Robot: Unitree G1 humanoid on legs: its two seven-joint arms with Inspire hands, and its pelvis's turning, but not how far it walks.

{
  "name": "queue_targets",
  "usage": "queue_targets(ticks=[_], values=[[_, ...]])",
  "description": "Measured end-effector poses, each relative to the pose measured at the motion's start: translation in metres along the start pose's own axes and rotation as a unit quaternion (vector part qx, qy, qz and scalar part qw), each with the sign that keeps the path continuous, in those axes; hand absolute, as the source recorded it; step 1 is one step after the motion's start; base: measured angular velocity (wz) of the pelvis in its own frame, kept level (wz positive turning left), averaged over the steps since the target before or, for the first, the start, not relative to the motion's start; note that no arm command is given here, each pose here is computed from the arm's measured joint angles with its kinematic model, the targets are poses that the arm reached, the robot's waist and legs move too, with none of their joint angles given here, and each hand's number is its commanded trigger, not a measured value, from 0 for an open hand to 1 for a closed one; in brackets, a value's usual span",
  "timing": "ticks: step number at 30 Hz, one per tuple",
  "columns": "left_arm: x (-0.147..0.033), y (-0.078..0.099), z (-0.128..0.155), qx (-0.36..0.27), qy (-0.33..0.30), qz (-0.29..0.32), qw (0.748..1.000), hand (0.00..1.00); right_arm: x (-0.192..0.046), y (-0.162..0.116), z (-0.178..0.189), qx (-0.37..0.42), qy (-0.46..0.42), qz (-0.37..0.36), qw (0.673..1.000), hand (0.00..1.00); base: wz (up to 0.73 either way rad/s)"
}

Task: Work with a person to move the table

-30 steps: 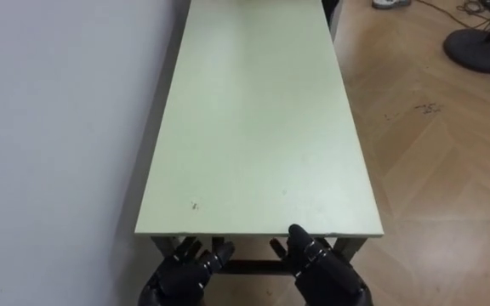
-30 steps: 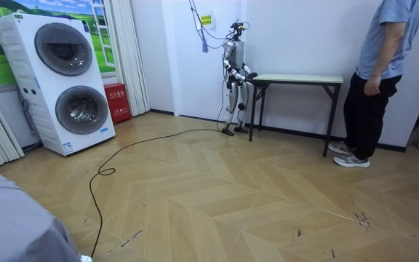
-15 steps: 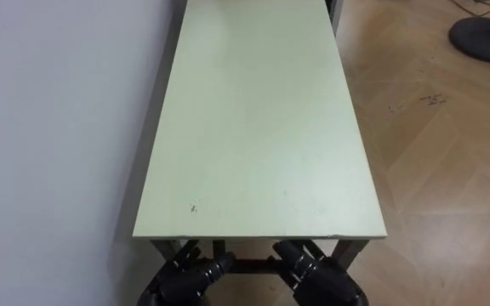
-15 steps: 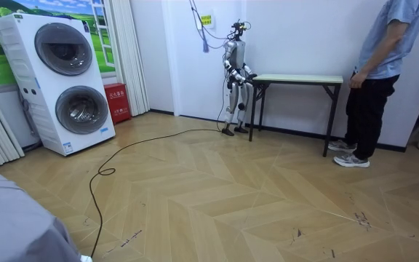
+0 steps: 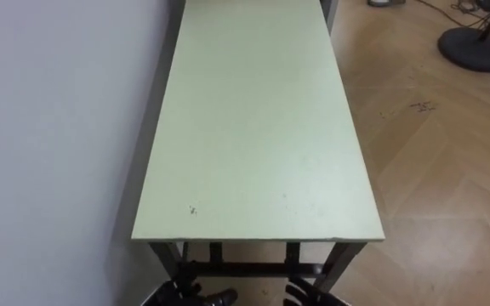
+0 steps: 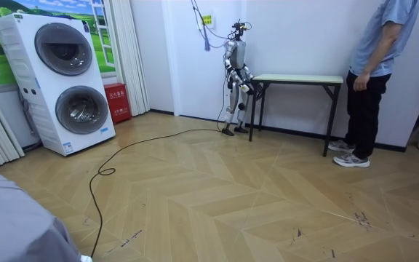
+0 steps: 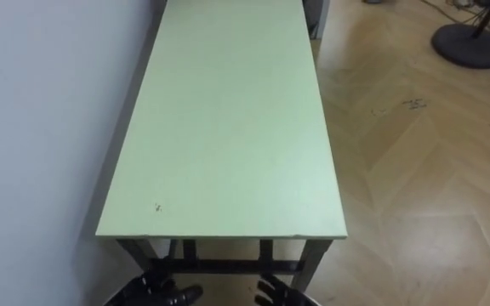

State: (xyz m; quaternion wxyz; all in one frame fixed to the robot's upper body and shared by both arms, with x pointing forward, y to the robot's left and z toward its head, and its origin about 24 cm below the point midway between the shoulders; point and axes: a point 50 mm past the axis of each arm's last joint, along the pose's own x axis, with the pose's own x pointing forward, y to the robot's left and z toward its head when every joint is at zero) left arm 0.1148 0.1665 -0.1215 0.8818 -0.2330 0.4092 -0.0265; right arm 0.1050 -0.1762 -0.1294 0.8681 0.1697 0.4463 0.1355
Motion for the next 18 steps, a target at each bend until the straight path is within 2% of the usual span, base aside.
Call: queue_targets(ticks=[4,7,14,18], values=[[-0.001,0.005,-0.002,0.003,0.002,0.010,1.000,0.00,-0.002,-0.010,-0.010,-0.010,0.030,-0.025,0.999,0.00,0.00],[-0.002,0.024,-0.016,0.016,0.039,0.057,0.997,0.00,-0.006,-0.025,-0.024,-0.007,0.068,-0.074,0.995,0.00,0.00],[-0.002,0.033,-0.027,0.038,0.060,0.098,0.993,0.00,-0.020,-0.043,-0.047,0.023,0.110,-0.145,0.983,0.00,-0.02],[-0.006,0.038,-0.040,0.076,0.088,0.134,0.984,0.00,-0.028,-0.051,-0.061,0.044,0.128,-0.191,0.972,0.00,-0.10]])
